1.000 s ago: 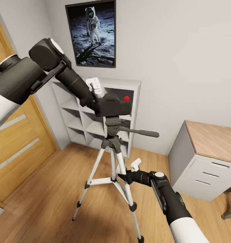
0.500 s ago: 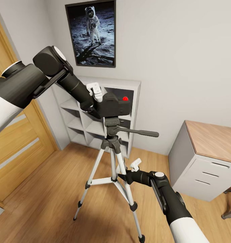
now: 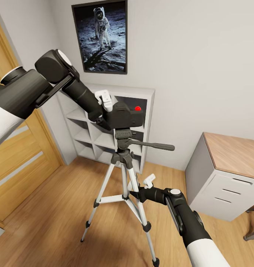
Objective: Attach the digital camera to the camera tripod in the bedroom.
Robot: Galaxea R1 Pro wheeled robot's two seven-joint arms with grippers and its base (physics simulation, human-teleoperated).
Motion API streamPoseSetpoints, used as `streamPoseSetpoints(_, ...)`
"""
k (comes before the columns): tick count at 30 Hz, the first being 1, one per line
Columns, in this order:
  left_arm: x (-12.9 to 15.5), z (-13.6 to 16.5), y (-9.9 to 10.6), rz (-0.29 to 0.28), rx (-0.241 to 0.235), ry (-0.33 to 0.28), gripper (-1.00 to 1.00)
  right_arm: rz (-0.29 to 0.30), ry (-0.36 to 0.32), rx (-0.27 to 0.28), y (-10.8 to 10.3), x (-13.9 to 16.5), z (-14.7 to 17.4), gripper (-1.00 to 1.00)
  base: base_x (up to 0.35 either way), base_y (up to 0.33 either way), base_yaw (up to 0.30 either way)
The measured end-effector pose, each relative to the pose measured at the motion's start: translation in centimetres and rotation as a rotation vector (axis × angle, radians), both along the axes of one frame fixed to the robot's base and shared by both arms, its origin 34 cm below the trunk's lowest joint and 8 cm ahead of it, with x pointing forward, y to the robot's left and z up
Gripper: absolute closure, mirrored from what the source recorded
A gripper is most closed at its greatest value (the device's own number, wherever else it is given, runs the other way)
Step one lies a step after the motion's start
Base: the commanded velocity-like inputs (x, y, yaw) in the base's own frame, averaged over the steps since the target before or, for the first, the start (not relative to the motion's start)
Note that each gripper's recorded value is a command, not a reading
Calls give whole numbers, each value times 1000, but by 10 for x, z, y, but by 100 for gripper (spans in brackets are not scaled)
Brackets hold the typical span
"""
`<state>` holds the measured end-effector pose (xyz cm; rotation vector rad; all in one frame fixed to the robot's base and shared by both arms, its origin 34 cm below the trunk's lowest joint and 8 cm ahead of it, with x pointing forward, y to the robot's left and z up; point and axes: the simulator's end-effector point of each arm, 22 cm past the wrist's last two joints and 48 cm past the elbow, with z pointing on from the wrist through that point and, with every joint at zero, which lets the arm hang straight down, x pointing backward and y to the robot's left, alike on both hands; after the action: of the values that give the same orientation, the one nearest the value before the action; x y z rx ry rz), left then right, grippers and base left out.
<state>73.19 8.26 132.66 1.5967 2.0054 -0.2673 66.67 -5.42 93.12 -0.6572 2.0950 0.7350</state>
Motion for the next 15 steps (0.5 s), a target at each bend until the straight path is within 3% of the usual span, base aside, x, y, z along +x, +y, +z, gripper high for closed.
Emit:
streamPoseSetpoints(7,1,14,0,3,-45,-8,-100,0,0,0,0,0,0,100,0,0,0)
streamPoseSetpoints(12,5,61,7,22,-184,-52,-100,0,0,0,0,0,0,100,0,0,0)
streamPoseSetpoints(13,7,80,14,34,-239,-73,-100,0,-1,-1,0,0,0,100,0,0,0)
streamPoseSetpoints(15,9,99,25,51,-295,-95,-100,0,0,0,0,0,0,100,0,0,0)
